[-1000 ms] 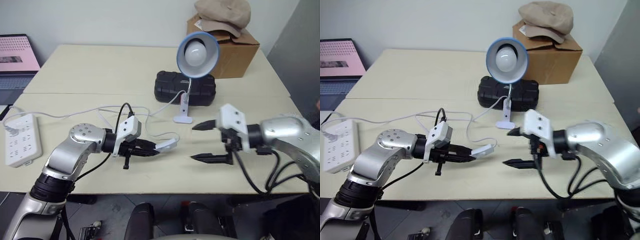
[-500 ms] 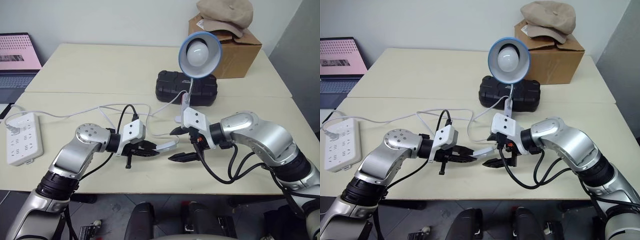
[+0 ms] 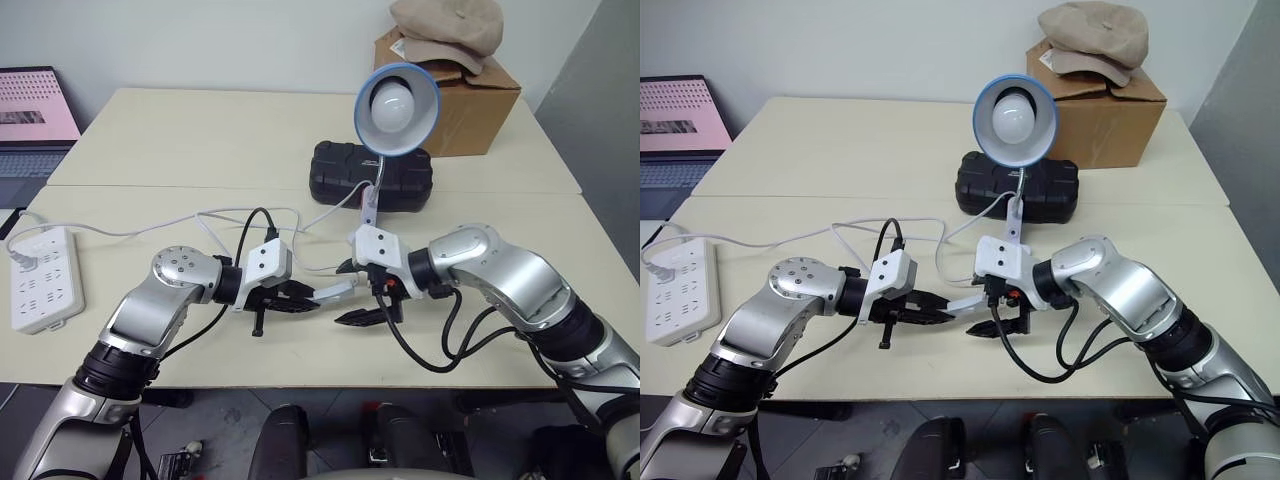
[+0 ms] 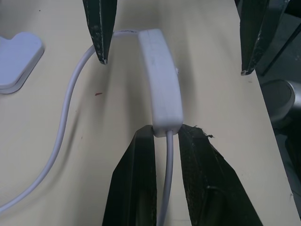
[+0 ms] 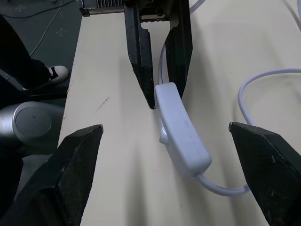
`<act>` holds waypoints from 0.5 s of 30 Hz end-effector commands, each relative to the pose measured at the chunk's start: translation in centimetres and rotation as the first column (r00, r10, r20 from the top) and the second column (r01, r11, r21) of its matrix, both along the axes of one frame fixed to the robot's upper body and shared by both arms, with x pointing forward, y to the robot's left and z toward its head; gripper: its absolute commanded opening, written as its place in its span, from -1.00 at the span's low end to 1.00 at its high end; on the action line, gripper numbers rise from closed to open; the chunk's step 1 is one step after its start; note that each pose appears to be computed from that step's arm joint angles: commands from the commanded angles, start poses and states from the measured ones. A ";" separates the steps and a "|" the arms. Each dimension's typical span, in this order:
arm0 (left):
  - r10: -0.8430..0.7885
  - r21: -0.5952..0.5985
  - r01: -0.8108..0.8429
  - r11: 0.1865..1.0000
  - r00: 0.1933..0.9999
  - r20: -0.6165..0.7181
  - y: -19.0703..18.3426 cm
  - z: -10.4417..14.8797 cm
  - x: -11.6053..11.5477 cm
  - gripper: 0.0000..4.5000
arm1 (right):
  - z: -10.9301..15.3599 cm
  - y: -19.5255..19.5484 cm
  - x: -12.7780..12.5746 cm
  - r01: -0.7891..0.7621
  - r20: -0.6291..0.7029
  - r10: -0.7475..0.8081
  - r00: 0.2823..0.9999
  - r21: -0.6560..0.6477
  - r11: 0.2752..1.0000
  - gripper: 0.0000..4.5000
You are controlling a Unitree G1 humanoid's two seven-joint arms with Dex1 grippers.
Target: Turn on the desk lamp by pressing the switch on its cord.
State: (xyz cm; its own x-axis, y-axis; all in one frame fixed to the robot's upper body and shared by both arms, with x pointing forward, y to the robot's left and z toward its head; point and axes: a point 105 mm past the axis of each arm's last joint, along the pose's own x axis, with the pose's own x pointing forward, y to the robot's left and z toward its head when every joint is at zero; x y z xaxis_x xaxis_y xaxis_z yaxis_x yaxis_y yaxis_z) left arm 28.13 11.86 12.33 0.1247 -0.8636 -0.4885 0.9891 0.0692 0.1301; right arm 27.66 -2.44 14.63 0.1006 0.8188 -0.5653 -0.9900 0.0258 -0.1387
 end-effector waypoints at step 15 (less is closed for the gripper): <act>-0.018 0.003 0.018 1.000 0.999 0.049 -0.3 0.5 0.2 -0.83 | 0.1 0.0 0.4 -0.040 0.071 0.041 0.997 -0.018 0.999 -0.77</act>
